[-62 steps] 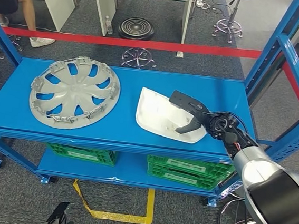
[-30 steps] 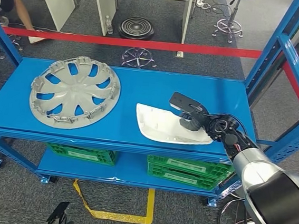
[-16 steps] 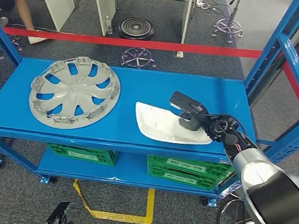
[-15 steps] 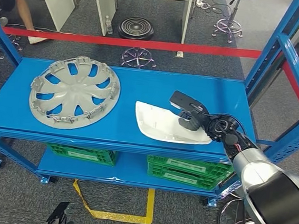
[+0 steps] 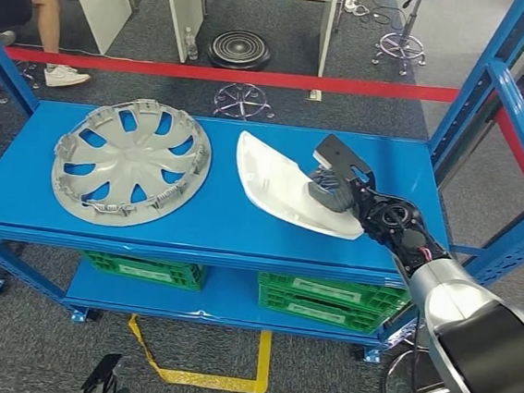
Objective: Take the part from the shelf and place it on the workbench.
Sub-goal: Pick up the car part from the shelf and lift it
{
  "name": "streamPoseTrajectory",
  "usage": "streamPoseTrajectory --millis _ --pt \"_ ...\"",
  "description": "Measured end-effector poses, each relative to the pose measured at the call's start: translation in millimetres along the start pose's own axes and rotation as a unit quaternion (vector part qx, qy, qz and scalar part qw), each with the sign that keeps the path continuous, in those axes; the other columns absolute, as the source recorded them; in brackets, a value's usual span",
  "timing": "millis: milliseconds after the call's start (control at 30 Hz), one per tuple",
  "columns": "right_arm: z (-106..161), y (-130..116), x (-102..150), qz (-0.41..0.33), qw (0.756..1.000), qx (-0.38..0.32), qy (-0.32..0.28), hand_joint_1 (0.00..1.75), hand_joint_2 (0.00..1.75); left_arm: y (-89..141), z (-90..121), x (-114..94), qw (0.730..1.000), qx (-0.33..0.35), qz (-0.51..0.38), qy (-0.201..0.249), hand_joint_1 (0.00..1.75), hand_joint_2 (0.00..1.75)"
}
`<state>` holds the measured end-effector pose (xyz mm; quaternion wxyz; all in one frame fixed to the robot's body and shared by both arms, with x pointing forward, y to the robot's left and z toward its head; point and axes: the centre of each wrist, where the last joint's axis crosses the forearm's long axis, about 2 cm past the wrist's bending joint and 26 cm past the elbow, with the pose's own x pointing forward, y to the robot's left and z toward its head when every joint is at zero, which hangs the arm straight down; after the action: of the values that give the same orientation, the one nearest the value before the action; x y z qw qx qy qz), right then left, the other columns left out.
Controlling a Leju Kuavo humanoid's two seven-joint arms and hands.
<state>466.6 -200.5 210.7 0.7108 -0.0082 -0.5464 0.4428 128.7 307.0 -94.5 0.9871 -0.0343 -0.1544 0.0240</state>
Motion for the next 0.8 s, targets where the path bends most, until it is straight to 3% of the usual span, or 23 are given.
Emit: streamPoseTrajectory --millis 400,633,800 --pt "-4 5 21 -0.1 0.984 0.019 -0.144 1.75 1.75 0 0 1 1.0 0.0 -0.002 -0.003 0.0 0.0" --pt "-12 37 39 -0.19 0.95 0.08 -0.235 1.75 1.75 0 0 2 1.0 0.002 -0.002 -0.001 0.0 0.0" --pt "-16 64 46 -0.244 0.924 0.119 -0.268 1.75 1.75 0 0 2 1.0 0.003 -0.002 0.001 0.0 0.0"
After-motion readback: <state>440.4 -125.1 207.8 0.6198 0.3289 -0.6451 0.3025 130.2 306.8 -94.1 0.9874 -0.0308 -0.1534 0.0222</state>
